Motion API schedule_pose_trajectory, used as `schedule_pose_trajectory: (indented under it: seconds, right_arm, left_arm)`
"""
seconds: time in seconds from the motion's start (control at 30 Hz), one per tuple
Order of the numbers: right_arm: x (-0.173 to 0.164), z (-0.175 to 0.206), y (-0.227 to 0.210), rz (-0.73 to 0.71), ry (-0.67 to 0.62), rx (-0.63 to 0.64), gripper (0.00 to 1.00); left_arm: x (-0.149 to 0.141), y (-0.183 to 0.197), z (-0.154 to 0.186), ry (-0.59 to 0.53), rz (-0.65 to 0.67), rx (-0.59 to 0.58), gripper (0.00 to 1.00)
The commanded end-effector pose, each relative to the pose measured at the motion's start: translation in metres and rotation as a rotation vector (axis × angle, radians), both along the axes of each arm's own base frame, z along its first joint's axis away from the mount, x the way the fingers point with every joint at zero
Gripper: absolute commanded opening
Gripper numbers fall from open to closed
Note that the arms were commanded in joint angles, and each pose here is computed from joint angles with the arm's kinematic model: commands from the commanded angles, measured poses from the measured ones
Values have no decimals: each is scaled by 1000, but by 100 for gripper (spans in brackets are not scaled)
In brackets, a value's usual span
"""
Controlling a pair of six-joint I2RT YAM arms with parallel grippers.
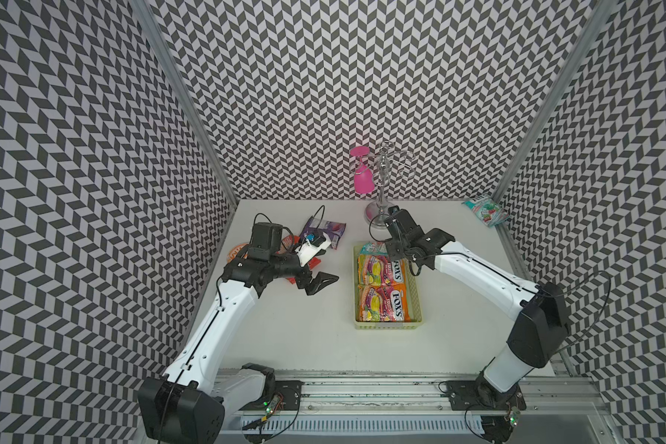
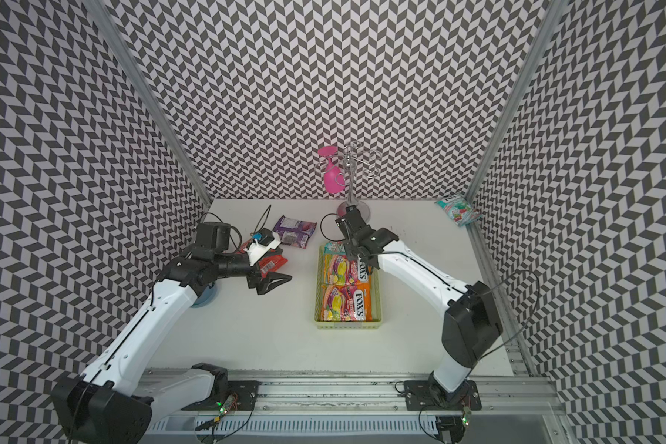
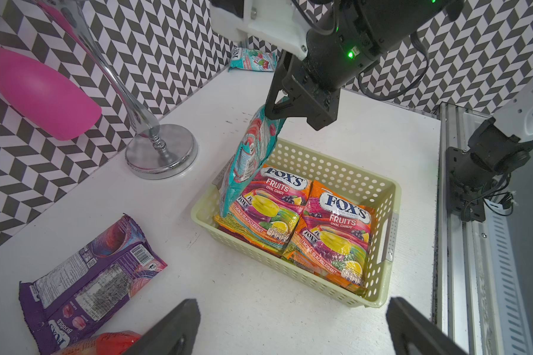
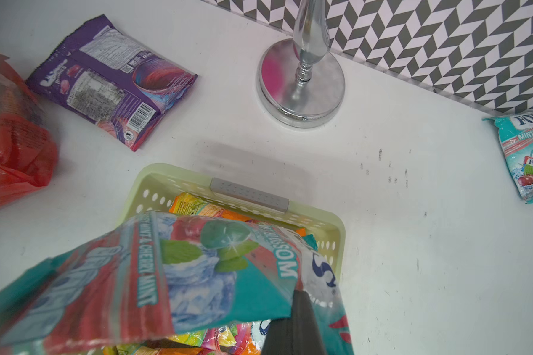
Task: Put the candies in the basket
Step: Place the candy in the basket.
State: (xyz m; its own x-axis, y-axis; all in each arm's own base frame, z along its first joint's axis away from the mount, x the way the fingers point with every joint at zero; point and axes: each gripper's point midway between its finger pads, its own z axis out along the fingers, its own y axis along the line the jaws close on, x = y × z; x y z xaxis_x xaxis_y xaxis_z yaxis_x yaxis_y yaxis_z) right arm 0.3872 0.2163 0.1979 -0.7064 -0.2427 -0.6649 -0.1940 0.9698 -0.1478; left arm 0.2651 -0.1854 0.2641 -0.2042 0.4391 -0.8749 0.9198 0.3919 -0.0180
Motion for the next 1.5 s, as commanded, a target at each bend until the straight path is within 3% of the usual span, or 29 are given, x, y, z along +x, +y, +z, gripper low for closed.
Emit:
schedule_pose_trajectory:
  seconds: [0.0,0.3,0.67,0.9,1.03,1.27,1.47]
  right_arm:
    - [10,13,4,-58,-60,39,0]
    - [4,-25,13,-70,-23,9,0]
    - [-47,-82,45,75,121,0,0]
    - [-72,-124,29,126,217,-106,18]
    - [-72,-115,22,134,210,-142,26]
    - [-81,-69,52,279,248,-6,38]
    - [-73,-47,67,344,282,139,40]
  left_arm:
    - [4,1,7,-22,6,-7,99]
    - [4,1,10,-20,6,-16,99]
    - [4,0,8,-12,-5,-23,99]
    - [4,0,10,-17,-6,-25,99]
    - [4,0,12,-16,-2,-23,99]
    - [4,1,12,-19,1,-21,99]
    - [6,3,9,-20,15,-19,99]
